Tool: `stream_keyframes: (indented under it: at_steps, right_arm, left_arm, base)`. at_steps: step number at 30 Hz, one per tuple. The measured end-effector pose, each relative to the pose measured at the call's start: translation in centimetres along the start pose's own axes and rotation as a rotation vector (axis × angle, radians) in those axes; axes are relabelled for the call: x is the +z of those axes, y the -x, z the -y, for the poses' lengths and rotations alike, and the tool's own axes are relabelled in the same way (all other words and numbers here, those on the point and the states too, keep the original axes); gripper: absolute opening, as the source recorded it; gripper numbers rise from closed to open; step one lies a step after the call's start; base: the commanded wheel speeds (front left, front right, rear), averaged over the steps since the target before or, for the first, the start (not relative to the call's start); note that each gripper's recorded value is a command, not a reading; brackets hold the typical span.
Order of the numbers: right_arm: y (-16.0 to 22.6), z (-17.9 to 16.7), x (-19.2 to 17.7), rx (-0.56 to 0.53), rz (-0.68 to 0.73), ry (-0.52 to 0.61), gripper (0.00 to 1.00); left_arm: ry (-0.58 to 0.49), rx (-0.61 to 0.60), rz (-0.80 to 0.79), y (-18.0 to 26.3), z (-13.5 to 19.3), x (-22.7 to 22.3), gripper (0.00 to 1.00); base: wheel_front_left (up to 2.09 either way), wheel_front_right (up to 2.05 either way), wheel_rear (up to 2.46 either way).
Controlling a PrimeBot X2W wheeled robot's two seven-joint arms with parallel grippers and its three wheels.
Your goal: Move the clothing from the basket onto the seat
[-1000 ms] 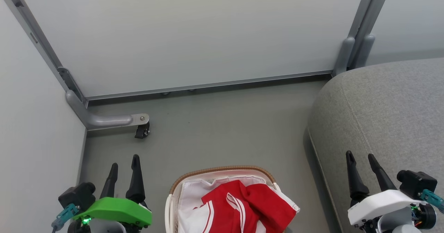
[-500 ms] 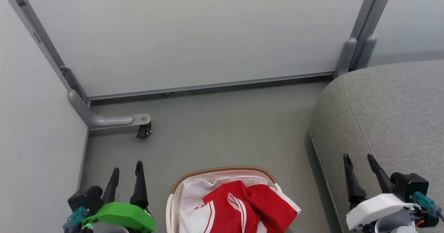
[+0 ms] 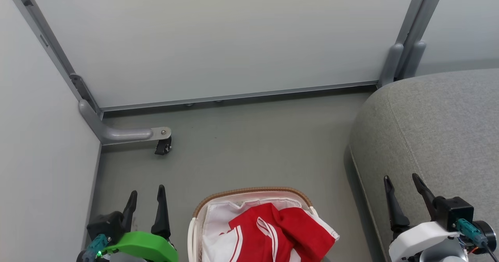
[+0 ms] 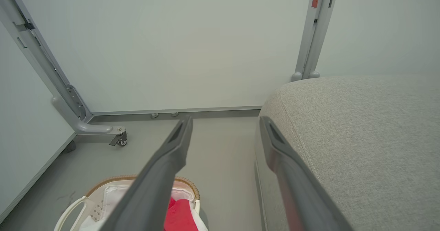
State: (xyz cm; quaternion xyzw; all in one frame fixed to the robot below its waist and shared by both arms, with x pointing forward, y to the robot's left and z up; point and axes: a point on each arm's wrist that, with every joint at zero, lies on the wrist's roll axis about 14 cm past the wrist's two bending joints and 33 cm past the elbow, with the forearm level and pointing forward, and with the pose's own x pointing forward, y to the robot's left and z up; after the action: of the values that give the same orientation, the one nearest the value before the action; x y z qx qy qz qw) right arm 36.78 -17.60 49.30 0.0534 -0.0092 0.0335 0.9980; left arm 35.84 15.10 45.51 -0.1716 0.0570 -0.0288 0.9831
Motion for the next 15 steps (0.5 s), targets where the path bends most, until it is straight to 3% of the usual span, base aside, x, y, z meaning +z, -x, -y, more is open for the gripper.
stream_keyframes:
  at_steps: [15]
  right_arm:
    - [0.0, -0.44, 0.38, 0.028, 0.02, 0.108, 1.0]
  left_arm:
    - [-0.084, -0.009, -0.006, 0.25, 0.01, -0.54, 1.0]
  base:
    - [0.0, 0.0, 0.0]
